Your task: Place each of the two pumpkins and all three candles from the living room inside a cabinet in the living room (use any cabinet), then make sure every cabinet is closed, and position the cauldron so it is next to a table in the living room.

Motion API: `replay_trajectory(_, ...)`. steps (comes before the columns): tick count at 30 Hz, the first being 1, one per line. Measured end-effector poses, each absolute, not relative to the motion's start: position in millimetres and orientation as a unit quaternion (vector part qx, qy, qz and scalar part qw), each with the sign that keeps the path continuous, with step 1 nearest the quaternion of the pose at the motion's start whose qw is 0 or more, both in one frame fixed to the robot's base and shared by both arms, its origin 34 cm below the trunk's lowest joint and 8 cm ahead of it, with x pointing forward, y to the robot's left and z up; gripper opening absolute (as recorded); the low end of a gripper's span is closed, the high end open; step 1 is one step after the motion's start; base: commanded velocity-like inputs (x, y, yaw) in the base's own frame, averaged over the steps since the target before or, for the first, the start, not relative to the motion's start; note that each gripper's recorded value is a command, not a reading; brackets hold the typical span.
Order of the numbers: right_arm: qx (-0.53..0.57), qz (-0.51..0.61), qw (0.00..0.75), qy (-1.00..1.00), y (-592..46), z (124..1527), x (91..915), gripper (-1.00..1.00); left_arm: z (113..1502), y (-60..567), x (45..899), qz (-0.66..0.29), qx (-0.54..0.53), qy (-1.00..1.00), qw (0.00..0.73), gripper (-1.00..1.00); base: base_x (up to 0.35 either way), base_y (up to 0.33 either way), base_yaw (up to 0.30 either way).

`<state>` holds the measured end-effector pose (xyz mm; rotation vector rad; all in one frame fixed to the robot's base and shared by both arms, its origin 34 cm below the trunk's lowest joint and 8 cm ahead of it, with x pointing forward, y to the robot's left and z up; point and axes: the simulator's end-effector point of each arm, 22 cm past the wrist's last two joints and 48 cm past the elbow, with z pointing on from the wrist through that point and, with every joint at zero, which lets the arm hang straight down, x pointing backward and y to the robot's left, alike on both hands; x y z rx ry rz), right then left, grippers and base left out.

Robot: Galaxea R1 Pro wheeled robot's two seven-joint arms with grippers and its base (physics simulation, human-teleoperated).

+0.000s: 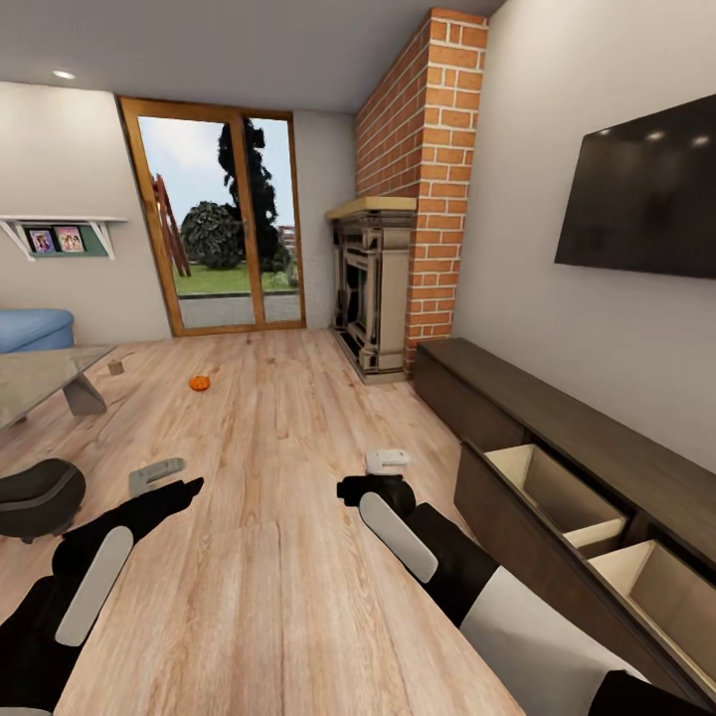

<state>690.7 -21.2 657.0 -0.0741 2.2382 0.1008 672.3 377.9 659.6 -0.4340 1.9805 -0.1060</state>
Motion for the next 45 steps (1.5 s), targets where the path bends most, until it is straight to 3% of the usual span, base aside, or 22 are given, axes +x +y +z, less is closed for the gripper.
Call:
replay_trajectory(7,-0.030,0.043,0.462,0.886,-12,663,692,1.00,665,377,673,-0.045,-0.178,0.826,0.532,1.00,0.112,0.169,0.026)
replay_trajectory(21,-0.035,0.039,0.469,0.882,-10,664,692,1.00,671,372,674,-0.049,-0.173,0.824,0.538,1.00,0.008,-0.006,0.222)
replay_trajectory(31,-0.036,0.039,0.470,0.881,-10,664,692,1.00,679,353,671,-0.059,-0.150,0.832,0.532,1.00,0.000,-0.184,0.028)
replay_trajectory(45,-0.034,0.040,0.470,0.881,-11,670,694,1.00,680,349,670,-0.059,-0.144,0.839,0.521,1.00,0.000,-0.016,0.001)
